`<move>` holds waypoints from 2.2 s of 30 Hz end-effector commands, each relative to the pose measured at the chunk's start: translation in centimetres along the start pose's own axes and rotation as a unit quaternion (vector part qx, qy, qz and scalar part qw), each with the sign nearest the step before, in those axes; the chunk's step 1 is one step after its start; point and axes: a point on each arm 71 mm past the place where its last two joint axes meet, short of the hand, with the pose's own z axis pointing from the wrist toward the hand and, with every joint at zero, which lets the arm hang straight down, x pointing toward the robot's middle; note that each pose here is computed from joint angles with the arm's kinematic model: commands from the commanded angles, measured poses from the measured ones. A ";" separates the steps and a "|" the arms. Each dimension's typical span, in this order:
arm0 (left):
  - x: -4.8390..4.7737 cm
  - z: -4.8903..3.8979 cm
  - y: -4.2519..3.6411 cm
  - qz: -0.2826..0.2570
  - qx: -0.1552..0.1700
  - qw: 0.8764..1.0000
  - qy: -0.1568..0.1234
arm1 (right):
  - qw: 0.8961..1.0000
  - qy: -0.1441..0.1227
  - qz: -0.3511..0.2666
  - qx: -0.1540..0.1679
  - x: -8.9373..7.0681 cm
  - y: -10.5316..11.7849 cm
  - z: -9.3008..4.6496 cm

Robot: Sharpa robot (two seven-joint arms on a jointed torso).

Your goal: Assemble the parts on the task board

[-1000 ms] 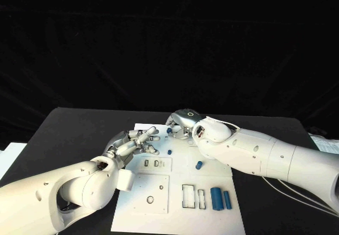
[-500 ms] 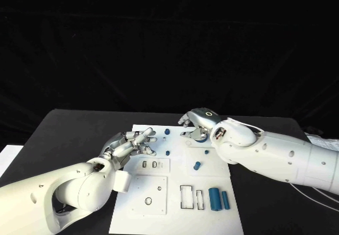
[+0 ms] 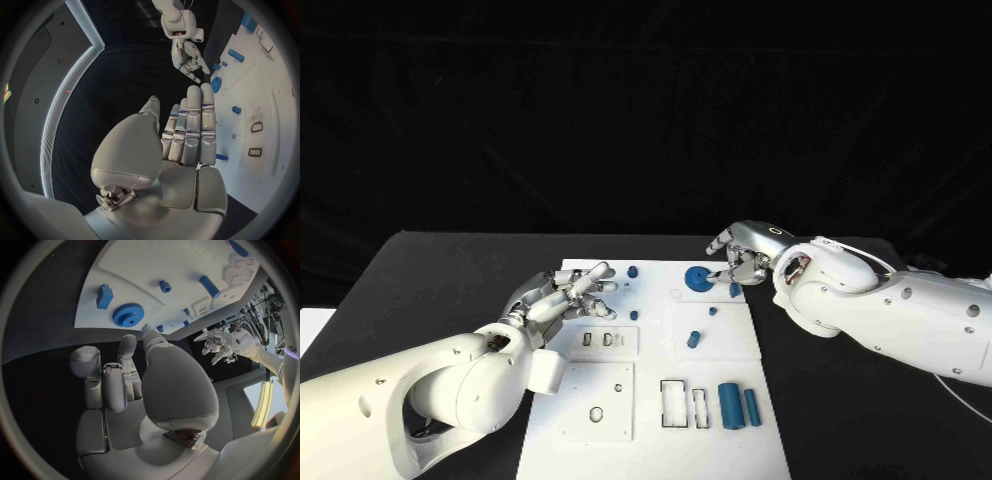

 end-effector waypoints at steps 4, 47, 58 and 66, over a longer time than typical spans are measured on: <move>0.33 0.09 -0.02 -0.006 0.000 1.000 0.013 | 0.999 0.040 0.012 0.034 0.6 -0.6 0.2; 0.51 0.26 0.10 -0.007 -0.003 1.000 0.016 | 0.997 0.072 0.002 0.040 2.7 0.6 2.2; 0.52 0.25 0.10 -0.007 -0.004 1.000 0.017 | 0.996 0.076 -0.032 0.036 3.5 1.0 2.3; 0.52 0.25 0.10 -0.007 -0.004 1.000 0.017 | 0.997 0.047 -0.045 0.031 3.3 1.4 2.3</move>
